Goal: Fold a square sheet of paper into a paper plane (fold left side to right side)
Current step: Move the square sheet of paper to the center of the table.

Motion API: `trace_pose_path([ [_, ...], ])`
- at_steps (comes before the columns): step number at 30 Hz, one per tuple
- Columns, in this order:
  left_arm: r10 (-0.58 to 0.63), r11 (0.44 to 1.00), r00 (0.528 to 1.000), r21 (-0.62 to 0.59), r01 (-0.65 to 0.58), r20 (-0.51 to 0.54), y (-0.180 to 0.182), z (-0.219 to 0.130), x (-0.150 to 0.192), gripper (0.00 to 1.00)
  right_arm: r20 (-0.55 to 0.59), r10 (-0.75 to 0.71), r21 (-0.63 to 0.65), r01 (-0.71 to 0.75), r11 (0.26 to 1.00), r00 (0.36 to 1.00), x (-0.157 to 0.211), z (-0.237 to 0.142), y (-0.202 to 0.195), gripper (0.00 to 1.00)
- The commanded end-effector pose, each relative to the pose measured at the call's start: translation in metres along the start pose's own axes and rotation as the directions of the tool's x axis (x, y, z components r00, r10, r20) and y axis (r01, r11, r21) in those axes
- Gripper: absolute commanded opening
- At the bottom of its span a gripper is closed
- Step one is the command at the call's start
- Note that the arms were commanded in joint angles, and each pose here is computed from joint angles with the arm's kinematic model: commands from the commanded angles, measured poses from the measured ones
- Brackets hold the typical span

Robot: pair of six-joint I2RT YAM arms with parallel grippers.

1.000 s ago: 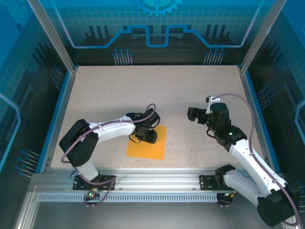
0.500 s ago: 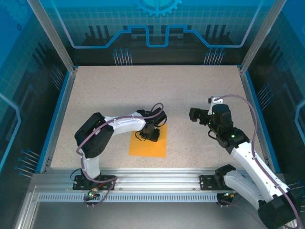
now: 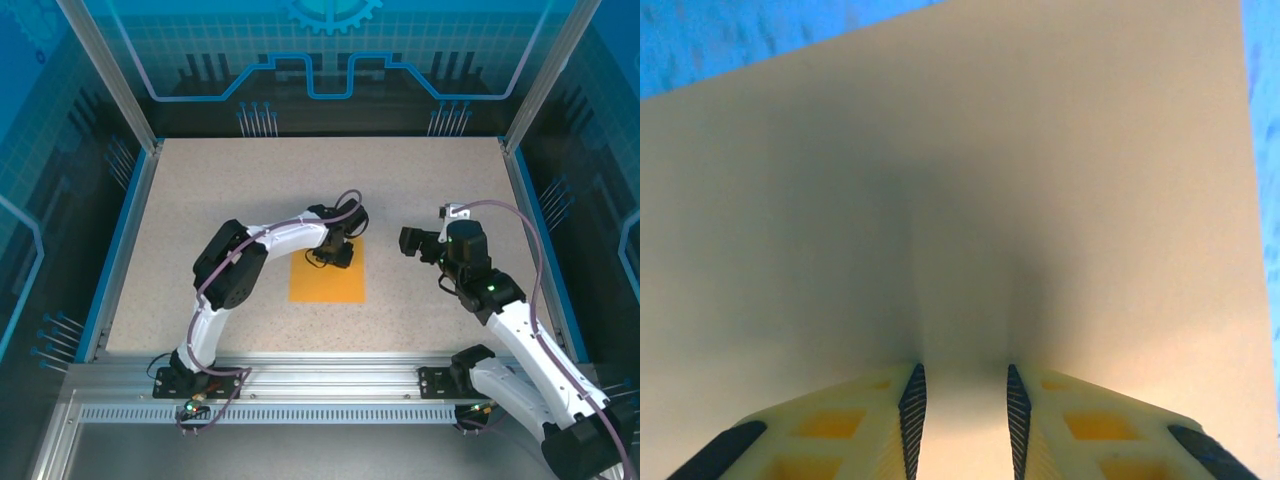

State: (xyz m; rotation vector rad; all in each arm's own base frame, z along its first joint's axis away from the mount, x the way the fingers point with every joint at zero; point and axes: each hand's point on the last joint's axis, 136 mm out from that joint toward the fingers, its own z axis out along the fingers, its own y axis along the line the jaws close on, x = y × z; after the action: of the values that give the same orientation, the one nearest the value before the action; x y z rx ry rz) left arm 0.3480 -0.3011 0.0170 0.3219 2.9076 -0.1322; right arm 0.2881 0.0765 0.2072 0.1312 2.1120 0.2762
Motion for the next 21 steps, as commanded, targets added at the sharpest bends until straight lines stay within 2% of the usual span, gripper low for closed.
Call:
trace_pose_path([
  [1, 0.019, 1.0, 0.999, 0.025, -0.018, -0.04, -0.004, 0.003, -0.002, 0.32, -0.036, 0.008, 0.023, -0.007, 1.0, 0.999, 0.014, -0.002, -0.005, 1.0],
  [6, 0.023, 0.997, 1.0, 0.077, -0.022, -0.007, -0.011, -0.018, -0.008, 0.39, -0.09, 0.003, 0.012, -0.002, 1.0, 0.996, 0.026, 0.006, -0.003, 1.0],
  [11, 0.019, 0.99, 0.997, 0.138, -0.03, 0.08, -0.013, -0.067, -0.017, 0.46, -0.162, -0.005, -0.041, -0.001, 0.999, 0.987, 0.034, 0.022, 0.011, 1.0],
  [15, -0.026, 0.982, 0.992, 0.187, 0.003, 0.122, 0.001, -0.096, -0.011, 0.5, -0.229, -0.026, -0.074, 0.009, 0.997, 0.973, 0.043, 0.04, 0.026, 1.0],
  [18, -0.101, 0.955, 0.992, 0.288, 0.074, 0.08, 0.012, -0.099, 0.009, 0.51, -0.296, -0.069, -0.097, 0.042, 0.994, 0.953, 0.056, 0.058, 0.041, 1.0],
  [21, -0.187, 0.904, 0.982, 0.394, 0.165, 0.019, 0.021, -0.096, 0.03, 0.5, -0.351, -0.116, -0.119, 0.079, 0.99, 0.929, 0.067, 0.08, 0.059, 1.0],
])
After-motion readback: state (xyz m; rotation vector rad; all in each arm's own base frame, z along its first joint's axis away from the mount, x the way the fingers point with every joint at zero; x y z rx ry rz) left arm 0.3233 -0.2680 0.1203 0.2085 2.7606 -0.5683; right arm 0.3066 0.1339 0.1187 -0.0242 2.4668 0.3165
